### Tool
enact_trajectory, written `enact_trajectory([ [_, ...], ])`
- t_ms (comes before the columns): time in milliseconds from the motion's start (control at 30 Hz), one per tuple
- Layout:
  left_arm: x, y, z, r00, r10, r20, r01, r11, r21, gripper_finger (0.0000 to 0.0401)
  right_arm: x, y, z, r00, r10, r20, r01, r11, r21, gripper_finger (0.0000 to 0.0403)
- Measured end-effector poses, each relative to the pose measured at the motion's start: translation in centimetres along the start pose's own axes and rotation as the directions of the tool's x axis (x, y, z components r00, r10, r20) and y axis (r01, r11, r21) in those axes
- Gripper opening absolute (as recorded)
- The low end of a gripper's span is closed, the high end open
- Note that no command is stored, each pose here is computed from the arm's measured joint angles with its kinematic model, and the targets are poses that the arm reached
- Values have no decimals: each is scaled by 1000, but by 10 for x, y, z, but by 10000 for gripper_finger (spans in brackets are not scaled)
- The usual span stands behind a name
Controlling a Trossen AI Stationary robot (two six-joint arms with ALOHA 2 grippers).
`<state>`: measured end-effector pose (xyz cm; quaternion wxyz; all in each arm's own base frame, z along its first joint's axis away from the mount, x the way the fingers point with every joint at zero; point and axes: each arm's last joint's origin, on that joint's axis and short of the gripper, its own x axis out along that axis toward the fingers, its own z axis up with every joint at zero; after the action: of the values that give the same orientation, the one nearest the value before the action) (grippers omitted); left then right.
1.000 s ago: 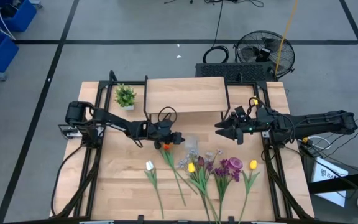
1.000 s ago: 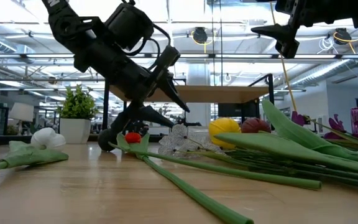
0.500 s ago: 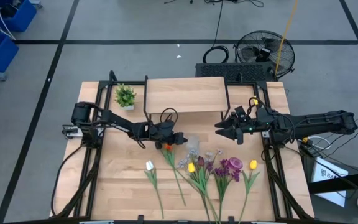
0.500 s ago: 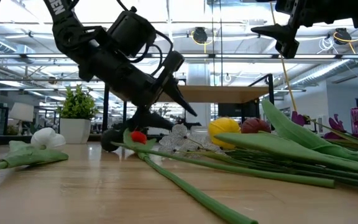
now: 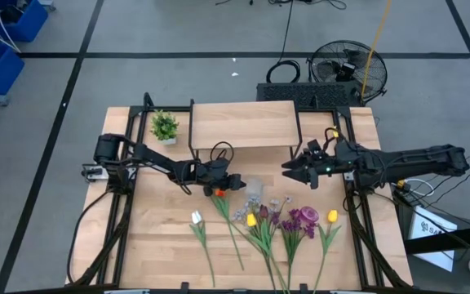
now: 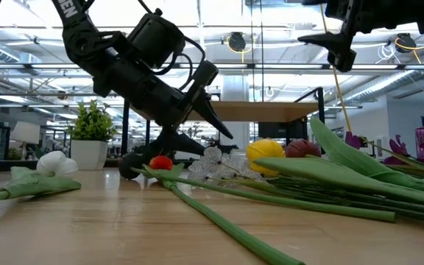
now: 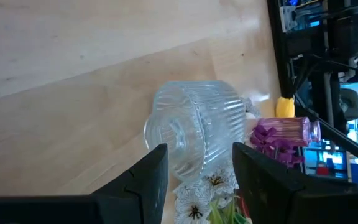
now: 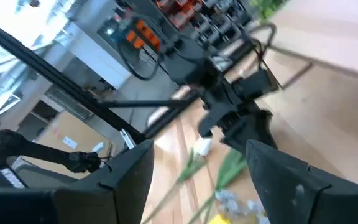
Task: Pick and place flowers into a vace then onto a shelf
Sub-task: Put the white vase on the shelf
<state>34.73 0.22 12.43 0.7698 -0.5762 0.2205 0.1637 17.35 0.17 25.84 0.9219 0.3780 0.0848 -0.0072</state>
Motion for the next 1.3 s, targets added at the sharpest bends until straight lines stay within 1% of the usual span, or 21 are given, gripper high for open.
enact_trajectory([
  [100,1,1,0,1000,6,-1,-6,1000,-3,184,4,-5,-5,998,-47,-49,48,999,11,247],
  [200,1,1,1,1000,7,7,-7,1000,3,184,10,-16,-16,978,-145,-150,156,985,66,247],
  [267,1,2,4,1000,6,14,-6,1000,1,184,15,-24,-24,952,-216,-217,241,966,96,247],
  [333,0,2,6,1000,6,21,-6,1000,-6,184,21,-33,-32,919,-293,-263,332,936,119,247],
  [400,0,3,8,1000,8,25,-8,1000,-6,184,27,-40,-40,898,-331,-289,380,915,133,247],
  [467,0,2,10,999,-11,31,11,1000,0,184,34,-45,-50,896,-322,-305,381,911,158,247],
  [533,0,0,11,999,-35,22,35,999,2,184,41,-48,-58,912,-288,-293,352,915,197,247],
  [633,0,1,11,1000,-20,17,20,1000,6,184,48,-55,-76,926,-245,-288,317,917,241,247],
  [733,0,0,11,999,-29,19,29,1000,1,184,53,-57,-86,953,-194,-233,256,927,273,247],
  [767,0,1,11,999,-29,19,29,1000,-3,184,55,-58,-88,957,-194,-216,250,929,274,247],
  [867,0,1,11,1000,-23,17,23,1000,-13,184,61,-63,-96,953,-202,-226,260,928,267,247],
  [967,0,0,11,999,-34,19,34,999,-22,184,66,-64,-100,958,-187,-218,244,932,269,247],
  [1100,0,0,10,999,-33,18,34,999,-30,184,71,-71,-105,952,-235,-195,281,925,258,247],
  [1233,0,0,8,1000,-29,12,29,999,-29,184,75,-77,-109,948,-248,-200,295,921,256,247],
  [1300,0,1,8,1000,-23,8,23,999,-37,184,79,-78,-110,952,-242,-187,285,923,259,247],
])
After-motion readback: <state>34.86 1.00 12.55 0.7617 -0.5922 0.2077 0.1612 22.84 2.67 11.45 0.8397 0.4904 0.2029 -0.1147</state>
